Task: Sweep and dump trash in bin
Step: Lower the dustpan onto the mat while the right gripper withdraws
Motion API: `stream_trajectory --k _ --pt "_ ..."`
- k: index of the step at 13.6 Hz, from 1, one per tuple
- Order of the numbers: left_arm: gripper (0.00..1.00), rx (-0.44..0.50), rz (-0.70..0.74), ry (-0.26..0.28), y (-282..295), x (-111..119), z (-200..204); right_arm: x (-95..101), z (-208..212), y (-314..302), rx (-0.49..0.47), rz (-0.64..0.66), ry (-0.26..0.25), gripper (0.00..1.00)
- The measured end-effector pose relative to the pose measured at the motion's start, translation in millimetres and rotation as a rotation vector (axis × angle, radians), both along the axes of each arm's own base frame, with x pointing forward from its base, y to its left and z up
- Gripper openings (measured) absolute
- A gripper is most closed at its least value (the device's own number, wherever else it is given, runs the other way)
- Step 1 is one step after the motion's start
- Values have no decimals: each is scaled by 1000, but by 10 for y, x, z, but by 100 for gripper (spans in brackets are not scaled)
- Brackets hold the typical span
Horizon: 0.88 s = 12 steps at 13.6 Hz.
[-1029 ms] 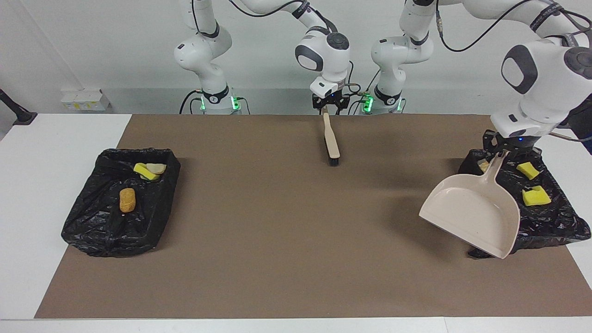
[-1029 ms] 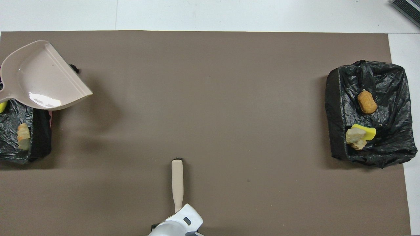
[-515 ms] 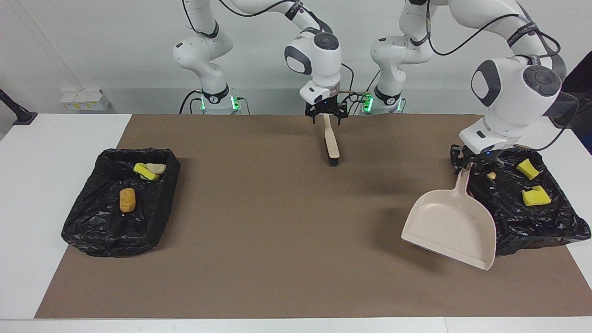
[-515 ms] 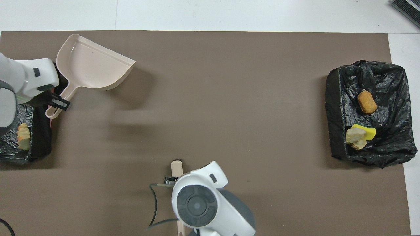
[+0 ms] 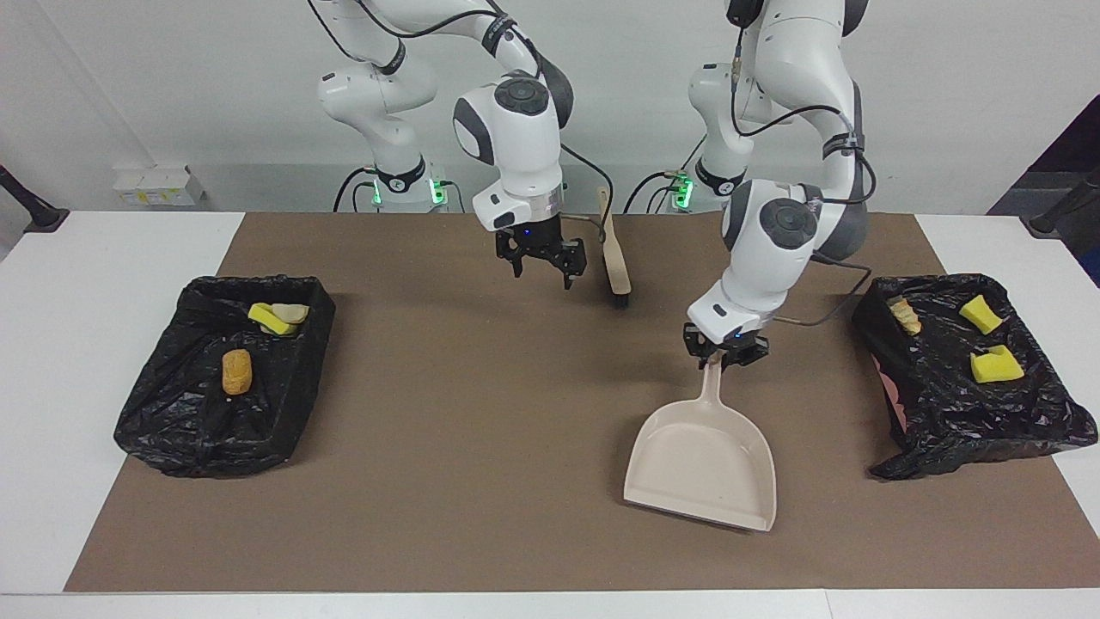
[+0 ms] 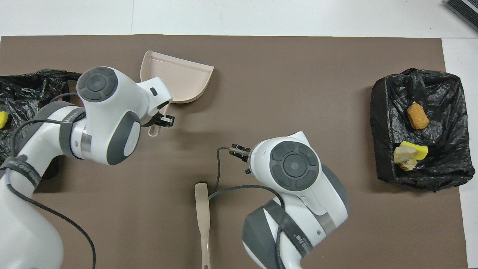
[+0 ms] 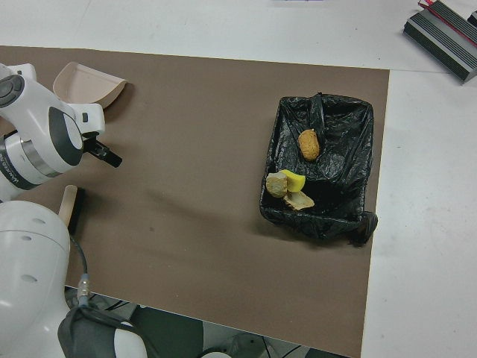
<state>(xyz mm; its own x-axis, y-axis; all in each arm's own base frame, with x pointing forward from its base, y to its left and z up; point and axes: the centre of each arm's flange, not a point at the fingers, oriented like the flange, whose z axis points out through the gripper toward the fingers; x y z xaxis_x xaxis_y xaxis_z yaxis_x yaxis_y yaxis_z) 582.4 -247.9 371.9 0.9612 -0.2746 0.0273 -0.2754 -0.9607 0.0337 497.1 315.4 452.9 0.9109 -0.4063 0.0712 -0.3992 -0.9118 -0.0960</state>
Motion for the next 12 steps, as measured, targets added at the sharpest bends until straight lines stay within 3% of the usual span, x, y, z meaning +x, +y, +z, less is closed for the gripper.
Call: stream_trajectory --k 3,6,7,11,12 --pt "31 -14 66 -12 -549 -233 -124 252 183 -470 -9 -42 -41 100" --pt "32 -13 77 -12 -674 -316 -214 449 450 -1089 -37 1 -64 100" --pt "38 -12 82 -12 -653 -305 -220 462 558 -1263 -53 25 -59 100" --pt "90 -16 154 -24 -375 -162 -70 414 1219 -1737 -92 20 -21 100" --pt "99 -24 182 -39 -215 -87 51 402 1400 -1819 -97 21 -16 100"
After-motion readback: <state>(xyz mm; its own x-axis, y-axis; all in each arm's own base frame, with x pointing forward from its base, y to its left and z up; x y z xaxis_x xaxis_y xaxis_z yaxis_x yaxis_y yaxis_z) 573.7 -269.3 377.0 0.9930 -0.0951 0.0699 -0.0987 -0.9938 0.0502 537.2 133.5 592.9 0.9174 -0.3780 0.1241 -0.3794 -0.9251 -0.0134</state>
